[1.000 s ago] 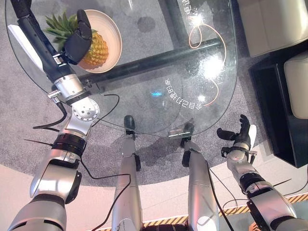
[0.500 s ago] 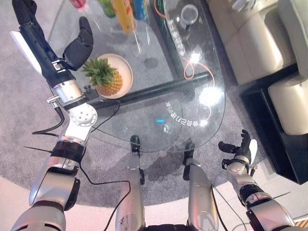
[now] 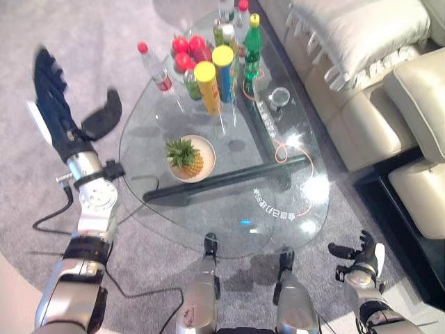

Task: Pick up the fruit to the plate

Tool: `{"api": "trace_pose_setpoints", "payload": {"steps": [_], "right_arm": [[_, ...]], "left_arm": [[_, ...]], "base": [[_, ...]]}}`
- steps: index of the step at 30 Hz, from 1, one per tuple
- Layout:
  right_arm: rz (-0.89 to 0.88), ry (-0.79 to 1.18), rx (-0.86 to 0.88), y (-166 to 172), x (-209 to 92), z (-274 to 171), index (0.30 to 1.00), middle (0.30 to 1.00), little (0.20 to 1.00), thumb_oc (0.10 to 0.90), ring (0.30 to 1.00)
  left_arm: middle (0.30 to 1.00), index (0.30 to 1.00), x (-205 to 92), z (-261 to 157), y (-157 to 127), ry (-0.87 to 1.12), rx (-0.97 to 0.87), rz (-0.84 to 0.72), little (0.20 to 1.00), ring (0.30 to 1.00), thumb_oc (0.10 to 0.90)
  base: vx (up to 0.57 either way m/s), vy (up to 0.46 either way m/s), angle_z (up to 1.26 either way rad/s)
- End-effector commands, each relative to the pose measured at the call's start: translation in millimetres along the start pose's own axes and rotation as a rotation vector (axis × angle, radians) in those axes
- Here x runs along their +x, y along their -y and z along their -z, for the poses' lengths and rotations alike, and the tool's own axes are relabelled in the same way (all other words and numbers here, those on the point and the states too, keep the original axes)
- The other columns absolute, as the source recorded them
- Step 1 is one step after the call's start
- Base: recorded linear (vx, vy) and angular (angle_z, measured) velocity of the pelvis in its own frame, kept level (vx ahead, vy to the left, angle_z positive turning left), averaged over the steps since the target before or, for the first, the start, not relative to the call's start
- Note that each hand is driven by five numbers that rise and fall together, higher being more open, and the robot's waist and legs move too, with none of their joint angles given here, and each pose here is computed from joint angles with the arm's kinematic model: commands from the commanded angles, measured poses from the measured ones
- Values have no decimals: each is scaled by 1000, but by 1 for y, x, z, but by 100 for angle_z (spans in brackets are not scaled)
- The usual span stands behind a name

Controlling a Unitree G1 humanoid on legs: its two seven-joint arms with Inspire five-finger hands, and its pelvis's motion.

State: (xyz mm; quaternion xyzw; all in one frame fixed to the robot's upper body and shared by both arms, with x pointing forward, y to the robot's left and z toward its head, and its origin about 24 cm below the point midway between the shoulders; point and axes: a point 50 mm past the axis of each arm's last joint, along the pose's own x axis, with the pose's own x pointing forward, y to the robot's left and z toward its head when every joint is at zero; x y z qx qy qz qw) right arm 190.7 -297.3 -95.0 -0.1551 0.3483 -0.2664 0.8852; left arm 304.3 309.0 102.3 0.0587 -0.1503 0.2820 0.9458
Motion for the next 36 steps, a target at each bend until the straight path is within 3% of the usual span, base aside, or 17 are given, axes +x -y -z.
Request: {"api": "trace_pose_setpoints", "payload": {"steps": [1, 3, 7, 10, 13, 19, 26, 36], "right_arm": [[-39, -130, -99, 21, -11, 47, 900, 900, 900, 800, 900], [-81, -224, -122, 20, -20, 70, 900, 900, 900, 800, 900], [-145, -328, -159, 18, -30, 92, 900, 900, 900, 800, 900], [-185, -377, -185, 16, -35, 101, 900, 900, 900, 800, 900], [-276, -474, -252, 11, -43, 114, 900, 900, 900, 800, 900], [-362, -549, -275, 4, -48, 119, 900, 900, 900, 800, 900], [-424, -575, -372, -7, -52, 121, 900, 900, 900, 800, 900], [-480, -545, -471, -22, -51, 112, 900, 900, 900, 800, 900]], "left_arm": [[900, 900, -8, 25, -32, -125, 9, -50, 900, 900, 800], [900, 900, -42, 70, -44, -363, 61, -12, 900, 900, 800], [900, 900, -88, 113, -58, -613, 179, 70, 900, 900, 800], [900, 900, -114, 131, -61, -733, 186, 114, 900, 900, 800], [900, 900, -168, 156, -62, -931, 311, 312, 900, 900, 800], [900, 900, -227, 174, -62, -1158, 470, 533, 900, 900, 800], [900, 900, -266, 181, -69, -1416, 622, 635, 900, 900, 800], [900, 900, -271, 183, -57, -1475, 609, 685, 900, 900, 800]], "base": [[210, -23, -2], [251, -25, 2], [140, -5, 3], [82, 26, 2], [67, 17, 1], [33, 9, -2], [27, 8, -3], [0, 2, -3]]}}
